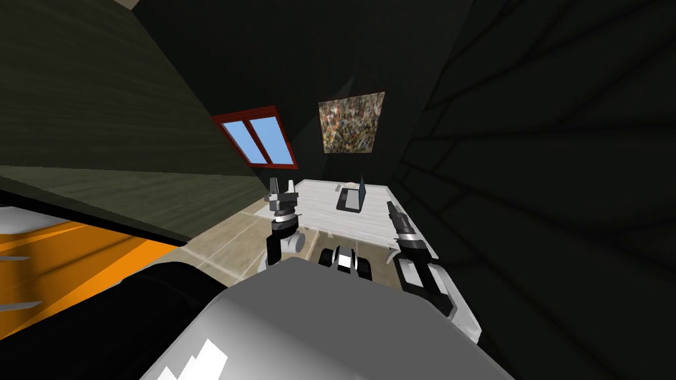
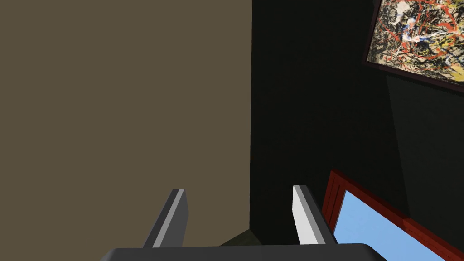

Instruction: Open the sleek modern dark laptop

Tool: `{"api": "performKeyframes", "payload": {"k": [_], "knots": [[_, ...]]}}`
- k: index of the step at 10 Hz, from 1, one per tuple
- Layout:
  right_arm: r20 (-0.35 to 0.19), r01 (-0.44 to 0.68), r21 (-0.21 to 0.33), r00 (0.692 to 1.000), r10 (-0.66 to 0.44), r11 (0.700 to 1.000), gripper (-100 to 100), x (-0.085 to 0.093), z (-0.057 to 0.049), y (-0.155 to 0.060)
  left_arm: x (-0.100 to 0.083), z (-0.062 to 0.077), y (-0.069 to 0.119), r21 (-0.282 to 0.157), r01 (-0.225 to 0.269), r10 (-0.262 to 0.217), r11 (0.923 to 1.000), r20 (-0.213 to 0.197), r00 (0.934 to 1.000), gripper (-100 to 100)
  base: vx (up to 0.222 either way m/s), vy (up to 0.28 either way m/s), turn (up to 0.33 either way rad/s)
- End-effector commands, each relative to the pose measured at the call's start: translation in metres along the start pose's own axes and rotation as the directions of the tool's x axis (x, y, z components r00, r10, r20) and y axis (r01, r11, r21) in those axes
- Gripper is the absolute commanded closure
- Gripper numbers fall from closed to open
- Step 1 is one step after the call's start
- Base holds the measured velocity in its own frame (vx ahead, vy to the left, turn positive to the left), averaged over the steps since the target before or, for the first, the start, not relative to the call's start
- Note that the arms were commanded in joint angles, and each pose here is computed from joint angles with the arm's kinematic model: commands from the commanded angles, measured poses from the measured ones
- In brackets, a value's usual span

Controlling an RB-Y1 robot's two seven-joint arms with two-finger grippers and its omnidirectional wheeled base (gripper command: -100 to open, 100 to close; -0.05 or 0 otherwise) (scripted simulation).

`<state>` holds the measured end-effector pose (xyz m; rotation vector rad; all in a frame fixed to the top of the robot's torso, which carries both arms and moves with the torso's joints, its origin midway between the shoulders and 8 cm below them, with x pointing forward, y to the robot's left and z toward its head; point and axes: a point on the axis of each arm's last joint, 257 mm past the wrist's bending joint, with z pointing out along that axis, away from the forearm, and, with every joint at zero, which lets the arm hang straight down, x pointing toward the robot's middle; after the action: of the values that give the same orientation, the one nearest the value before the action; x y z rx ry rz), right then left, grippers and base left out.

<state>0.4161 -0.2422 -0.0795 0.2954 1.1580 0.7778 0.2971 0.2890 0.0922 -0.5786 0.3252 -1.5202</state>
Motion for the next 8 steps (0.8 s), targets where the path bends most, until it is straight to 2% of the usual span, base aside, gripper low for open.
{"api": "performKeyframes", "payload": {"k": [1, 2, 3, 6, 7, 8], "knots": [[-0.054, 0.146, 0.022, 0.988, -0.145, 0.989, -100, 0.018, 0.010, -0.020, 0.000, 0.000, 0.000, 0.000, 0.000, 0.000, 1.0000, 0.000, 1.0000, 0, 0.014, 0.085, 0.038], [-0.074, 0.202, 0.028, 0.977, -0.200, 0.979, -100, 0.024, 0.014, -0.028, 0.000, 0.000, 0.000, 0.000, 0.000, 0.000, 1.0000, 0.000, 1.0000, 0, -0.014, 0.096, 0.032], [-0.077, 0.211, 0.027, 0.975, -0.209, 0.977, -100, 0.024, 0.014, -0.027, 0.000, 0.000, 0.000, 0.000, 0.000, 0.000, 1.0000, 0.000, 1.0000, 0, -0.020, 0.069, 0.008], [-0.142, 0.383, 0.036, 0.916, -0.375, 0.923, -100, 0.039, 0.024, -0.053, 0.000, 0.000, 0.000, 0.000, 0.000, 0.000, 1.0000, 0.000, 1.0000, 0, -0.005, 0.076, 0.030], [-0.144, 0.391, 0.034, 0.913, -0.383, 0.920, -100, 0.039, 0.024, -0.053, 0.000, 0.000, 0.000, 0.000, 0.000, 0.000, 1.0000, 0.000, 1.0000, 0, 0.002, 0.072, 0.016], [-0.168, 0.451, 0.034, 0.882, -0.440, 0.892, -100, 0.043, 0.028, -0.063, 0.000, 0.000, 0.000, 0.000, 0.000, 0.000, 1.0000, 0.000, 1.0000, 0, 0.005, 0.064, 0.023]]}}
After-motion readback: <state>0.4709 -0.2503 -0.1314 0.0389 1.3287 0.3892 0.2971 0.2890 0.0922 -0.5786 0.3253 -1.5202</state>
